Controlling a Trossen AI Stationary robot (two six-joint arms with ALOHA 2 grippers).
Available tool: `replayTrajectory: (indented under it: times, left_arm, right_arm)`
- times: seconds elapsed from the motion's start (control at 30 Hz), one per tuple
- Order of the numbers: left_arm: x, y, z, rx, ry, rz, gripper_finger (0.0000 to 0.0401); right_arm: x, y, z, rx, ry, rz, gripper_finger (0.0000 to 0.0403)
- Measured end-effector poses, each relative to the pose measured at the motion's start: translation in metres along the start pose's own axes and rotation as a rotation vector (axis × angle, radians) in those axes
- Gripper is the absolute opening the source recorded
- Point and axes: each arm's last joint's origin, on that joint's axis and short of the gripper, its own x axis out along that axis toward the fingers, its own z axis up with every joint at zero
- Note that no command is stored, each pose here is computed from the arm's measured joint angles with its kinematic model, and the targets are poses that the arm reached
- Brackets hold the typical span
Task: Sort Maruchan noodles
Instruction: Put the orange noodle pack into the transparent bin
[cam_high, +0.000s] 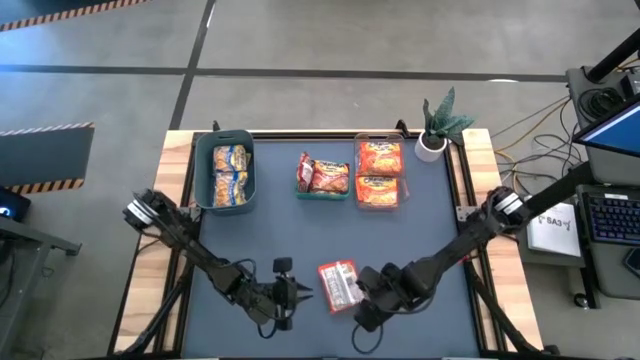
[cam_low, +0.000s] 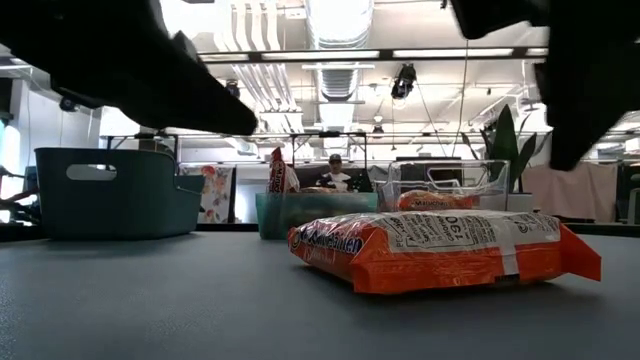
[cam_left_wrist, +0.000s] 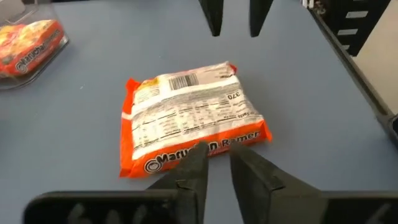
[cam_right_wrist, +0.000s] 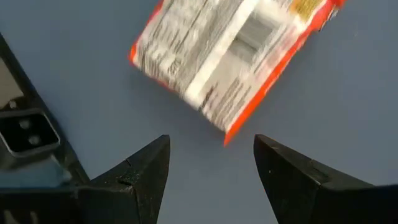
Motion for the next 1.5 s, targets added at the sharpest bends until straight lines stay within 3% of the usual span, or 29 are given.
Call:
replayTrajectory:
  times: [0.27, 0.43, 0.57, 0.63, 0.73, 0.9, 1.17, 1.5]
  left_arm:
    - [0.031, -0.019, 0.000, 0.050, -0.003, 0.063, 0.0095]
    - [0.039, -0.022, -0.002, 0.051, -0.006, 0.098, 0.0097]
    - [0.041, -0.017, -0.002, 0.007, -0.024, 0.158, 0.0097]
    - [0.043, -0.014, -0.003, -0.015, -0.022, 0.167, 0.0098]
    - [0.044, -0.011, 0.000, -0.049, -0.023, 0.169, 0.0107]
    - [0.049, -0.003, 0.003, -0.062, -0.019, 0.185, 0.0142]
    - [0.055, 0.012, 0.000, -0.032, 0.038, 0.240, 0.0195]
    - [0.062, 0.015, -0.011, -0.031, 0.095, 0.246, 0.0197]
  right_arm:
    - [0.008, -0.012, -0.019, -0.034, -0.087, -0.063, 0.0219]
    - [0.022, -0.021, -0.024, -0.077, -0.119, 0.007, 0.0219]
    - [0.034, -0.029, -0.029, -0.240, -0.191, 0.067, 0.0219]
    - [0.038, -0.033, -0.036, -0.351, -0.238, 0.067, 0.0219]
    - [0.042, -0.039, -0.043, -0.414, -0.295, 0.031, 0.0219]
    - [0.047, -0.049, -0.046, -0.425, -0.313, -0.015, 0.0219]
    - [0.060, -0.054, -0.053, -0.443, -0.326, 0.040, 0.0219]
    - [0.071, -0.057, -0.054, -0.461, -0.422, 0.073, 0.0201]
